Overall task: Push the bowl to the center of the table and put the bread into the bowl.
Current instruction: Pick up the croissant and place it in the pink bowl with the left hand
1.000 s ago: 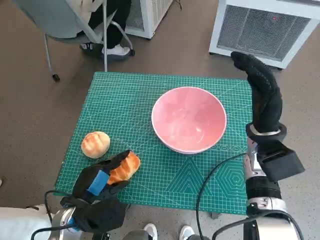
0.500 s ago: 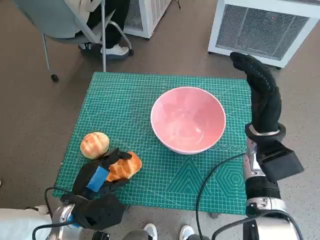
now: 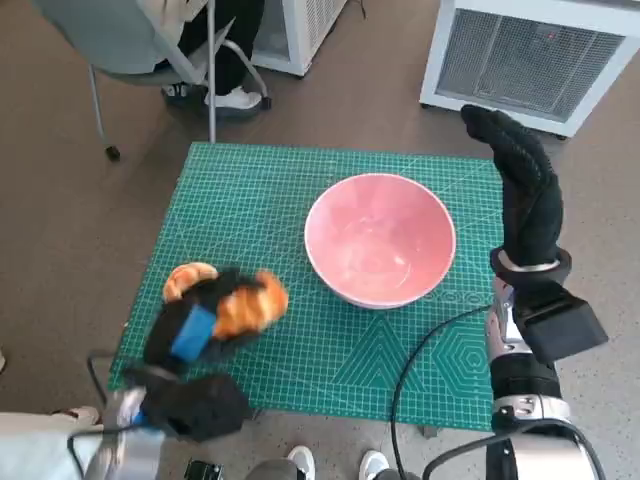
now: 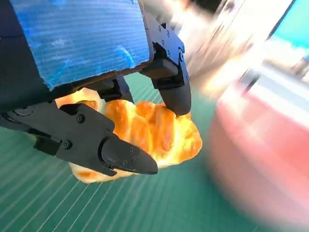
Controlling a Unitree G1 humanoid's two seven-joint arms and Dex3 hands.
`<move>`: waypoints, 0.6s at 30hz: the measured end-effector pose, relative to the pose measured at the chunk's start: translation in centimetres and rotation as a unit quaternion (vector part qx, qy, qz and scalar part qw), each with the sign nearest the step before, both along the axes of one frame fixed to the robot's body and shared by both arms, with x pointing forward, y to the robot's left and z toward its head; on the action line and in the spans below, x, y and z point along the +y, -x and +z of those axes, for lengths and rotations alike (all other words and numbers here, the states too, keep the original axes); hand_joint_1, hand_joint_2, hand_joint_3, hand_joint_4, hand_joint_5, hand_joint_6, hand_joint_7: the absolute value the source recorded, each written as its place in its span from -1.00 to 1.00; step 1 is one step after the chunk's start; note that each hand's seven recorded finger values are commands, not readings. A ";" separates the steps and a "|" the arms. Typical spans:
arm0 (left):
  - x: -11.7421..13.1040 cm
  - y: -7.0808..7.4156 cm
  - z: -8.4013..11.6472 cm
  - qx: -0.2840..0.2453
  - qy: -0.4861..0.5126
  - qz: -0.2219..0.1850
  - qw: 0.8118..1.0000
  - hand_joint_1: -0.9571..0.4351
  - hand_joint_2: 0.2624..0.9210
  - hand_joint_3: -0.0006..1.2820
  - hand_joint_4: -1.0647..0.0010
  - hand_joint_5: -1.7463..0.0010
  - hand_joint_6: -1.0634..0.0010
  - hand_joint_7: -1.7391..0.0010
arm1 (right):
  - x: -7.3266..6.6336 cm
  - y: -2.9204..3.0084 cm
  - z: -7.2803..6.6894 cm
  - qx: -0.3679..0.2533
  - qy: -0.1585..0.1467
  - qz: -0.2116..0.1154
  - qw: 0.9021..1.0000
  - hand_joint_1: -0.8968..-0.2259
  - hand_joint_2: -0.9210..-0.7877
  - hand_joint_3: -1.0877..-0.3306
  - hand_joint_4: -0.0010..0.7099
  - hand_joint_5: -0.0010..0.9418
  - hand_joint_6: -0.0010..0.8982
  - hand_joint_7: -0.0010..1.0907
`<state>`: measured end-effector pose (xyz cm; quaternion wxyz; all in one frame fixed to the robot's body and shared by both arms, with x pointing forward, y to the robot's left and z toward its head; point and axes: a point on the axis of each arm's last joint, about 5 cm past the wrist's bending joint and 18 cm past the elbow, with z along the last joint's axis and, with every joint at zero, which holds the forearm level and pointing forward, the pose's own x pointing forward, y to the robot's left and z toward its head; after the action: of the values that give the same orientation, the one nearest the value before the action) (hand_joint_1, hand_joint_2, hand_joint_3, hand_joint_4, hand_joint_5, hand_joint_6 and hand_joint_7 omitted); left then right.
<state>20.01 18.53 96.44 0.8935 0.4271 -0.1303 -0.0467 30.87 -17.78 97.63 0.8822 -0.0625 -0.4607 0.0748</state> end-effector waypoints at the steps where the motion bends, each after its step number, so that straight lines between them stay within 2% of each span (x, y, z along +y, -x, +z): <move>1: -0.3 -0.4 0.6 -0.018 0.005 -0.003 1.000 0.38 0.99 -0.94 -0.33 -0.33 -0.28 -0.26 | 0.0 0.00 0.0 0.000 0.000 0.000 1.000 -0.01 -1.00 -0.27 0.08 -0.99 -0.43 -0.50; 10: -2.9 -3.7 5.4 -0.150 0.044 -0.041 0.987 0.38 0.98 -0.96 -0.38 -0.28 -0.32 -0.25 | 0.0 0.02 0.0 0.000 -0.001 0.000 1.000 -0.02 -1.00 -0.28 0.07 -1.00 -0.43 -0.51; 18: -6.3 -6.8 8.2 -0.219 0.042 -0.097 0.970 0.38 0.99 -0.96 -0.39 -0.25 -0.27 -0.30 | 0.0 0.07 -0.1 0.000 -0.001 0.001 1.000 -0.04 -1.00 -0.28 0.03 -1.00 -0.43 -0.52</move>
<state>26.76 12.27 104.62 0.8515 0.3747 -0.3653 -0.0326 30.81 -17.78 97.55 0.8821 -0.0616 -0.4609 0.0752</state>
